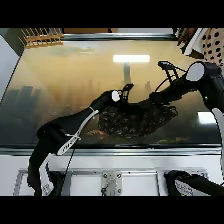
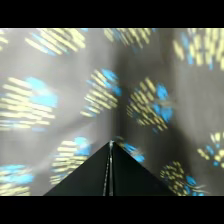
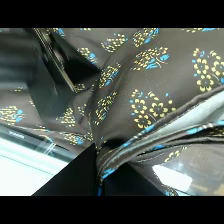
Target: Fold the clothes and pants, and hang the long-sleeved shirts on hangers.
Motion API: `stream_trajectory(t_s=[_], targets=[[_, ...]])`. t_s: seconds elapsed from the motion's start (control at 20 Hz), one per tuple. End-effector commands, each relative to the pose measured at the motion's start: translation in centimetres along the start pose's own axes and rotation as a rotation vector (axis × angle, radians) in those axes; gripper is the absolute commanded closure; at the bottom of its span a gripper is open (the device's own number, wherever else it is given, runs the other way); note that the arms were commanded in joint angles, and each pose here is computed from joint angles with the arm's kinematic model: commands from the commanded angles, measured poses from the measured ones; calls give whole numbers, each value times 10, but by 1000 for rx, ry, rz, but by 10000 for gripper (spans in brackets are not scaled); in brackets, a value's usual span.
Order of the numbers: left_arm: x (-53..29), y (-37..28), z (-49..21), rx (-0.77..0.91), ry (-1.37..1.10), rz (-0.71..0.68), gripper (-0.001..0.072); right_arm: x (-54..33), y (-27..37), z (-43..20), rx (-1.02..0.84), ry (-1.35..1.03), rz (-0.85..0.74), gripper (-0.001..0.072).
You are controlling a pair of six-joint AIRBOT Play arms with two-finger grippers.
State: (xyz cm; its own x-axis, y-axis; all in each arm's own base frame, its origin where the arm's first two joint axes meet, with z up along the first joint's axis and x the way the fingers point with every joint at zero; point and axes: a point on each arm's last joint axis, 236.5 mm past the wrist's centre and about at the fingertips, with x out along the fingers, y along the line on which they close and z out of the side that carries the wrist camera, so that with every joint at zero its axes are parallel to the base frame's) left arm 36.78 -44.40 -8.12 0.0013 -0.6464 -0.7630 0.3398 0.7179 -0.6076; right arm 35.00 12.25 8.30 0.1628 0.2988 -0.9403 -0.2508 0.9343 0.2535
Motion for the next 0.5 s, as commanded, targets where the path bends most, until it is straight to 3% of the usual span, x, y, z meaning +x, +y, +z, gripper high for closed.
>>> stream_trajectory(t_s=[0.0, 0.45], targets=[[-50, 27, 31, -14, -68, 38, 697, -5, 18, 6, -38, -19, 9, 705], [-227, 127, 71, -37, -231, 283, 697, 41, 121, 24, -190, -22, 86, 705]])
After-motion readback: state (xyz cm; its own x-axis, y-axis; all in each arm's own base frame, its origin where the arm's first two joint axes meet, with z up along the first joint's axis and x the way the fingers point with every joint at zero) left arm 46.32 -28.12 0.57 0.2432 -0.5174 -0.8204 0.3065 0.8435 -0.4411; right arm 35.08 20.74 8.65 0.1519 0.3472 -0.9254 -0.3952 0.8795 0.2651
